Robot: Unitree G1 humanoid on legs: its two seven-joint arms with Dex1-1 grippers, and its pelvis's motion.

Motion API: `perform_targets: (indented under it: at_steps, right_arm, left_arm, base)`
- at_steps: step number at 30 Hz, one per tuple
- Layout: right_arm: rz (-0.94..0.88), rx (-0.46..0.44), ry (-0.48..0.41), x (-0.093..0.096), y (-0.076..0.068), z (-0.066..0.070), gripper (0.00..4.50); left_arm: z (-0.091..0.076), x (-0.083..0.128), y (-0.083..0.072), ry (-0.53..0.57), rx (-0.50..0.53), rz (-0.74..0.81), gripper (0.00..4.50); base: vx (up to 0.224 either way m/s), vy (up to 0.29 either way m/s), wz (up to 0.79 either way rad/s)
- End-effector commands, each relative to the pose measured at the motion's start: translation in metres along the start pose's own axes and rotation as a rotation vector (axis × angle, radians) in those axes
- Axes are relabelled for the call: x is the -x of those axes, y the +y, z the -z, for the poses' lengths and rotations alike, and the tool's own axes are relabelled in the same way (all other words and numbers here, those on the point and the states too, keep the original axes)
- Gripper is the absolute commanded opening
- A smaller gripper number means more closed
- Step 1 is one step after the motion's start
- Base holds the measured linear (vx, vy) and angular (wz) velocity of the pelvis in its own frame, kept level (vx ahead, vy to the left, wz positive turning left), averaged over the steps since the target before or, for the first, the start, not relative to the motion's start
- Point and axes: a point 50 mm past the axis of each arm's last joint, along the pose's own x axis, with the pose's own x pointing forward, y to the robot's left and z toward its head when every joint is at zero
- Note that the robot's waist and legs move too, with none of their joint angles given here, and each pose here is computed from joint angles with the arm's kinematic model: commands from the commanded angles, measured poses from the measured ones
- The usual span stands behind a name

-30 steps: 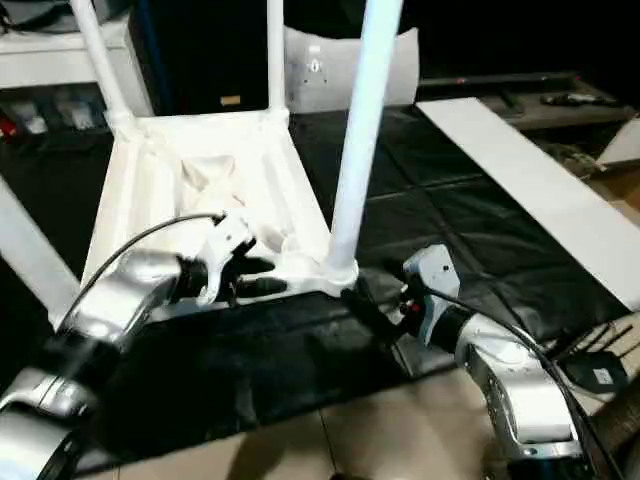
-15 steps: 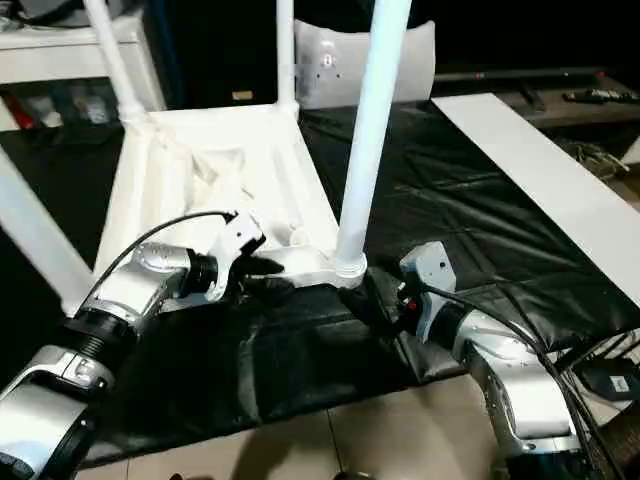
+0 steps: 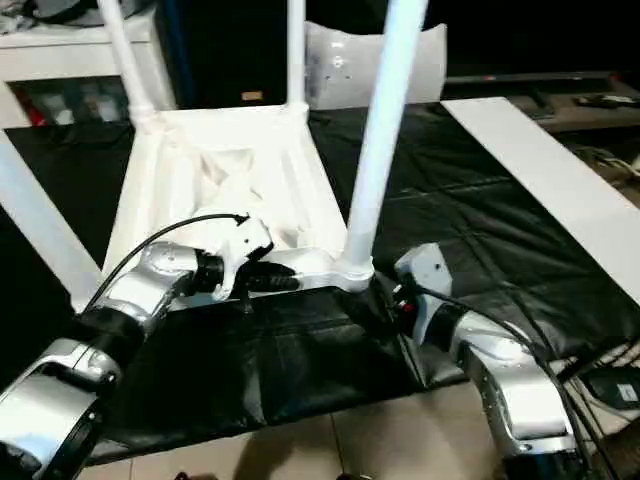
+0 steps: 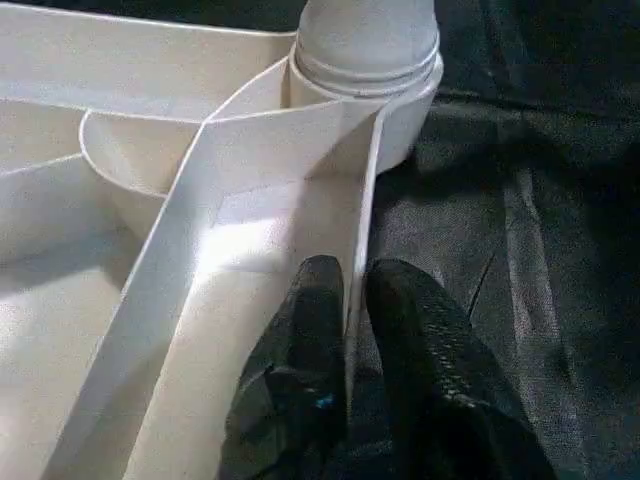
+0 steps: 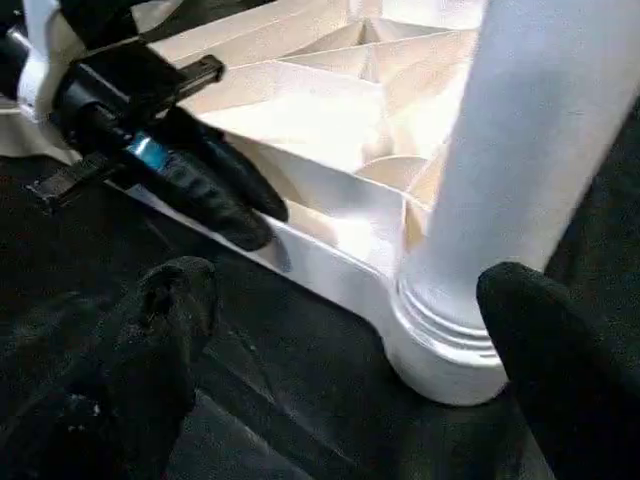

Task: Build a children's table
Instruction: Rotate leg to tighten

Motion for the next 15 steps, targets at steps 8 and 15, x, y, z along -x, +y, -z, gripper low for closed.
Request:
perform_targets:
  at_steps: [8,15]
  right_arm:
    - [-0.009,0.013,-0.013,0.001,0.0,-0.005,4.5]
    - [-0.014,0.022,-0.018,0.002,-0.003,-0.009,4.5]
  left_arm:
    - [0.011,0.005,0.003,0.151,-0.082,0.038,0.02]
    - [0.014,0.018,0.003,0.214,-0.125,0.123,0.02]
  base:
    - [0.0,0.0,0.0]
    - [0.0,0.0,0.0]
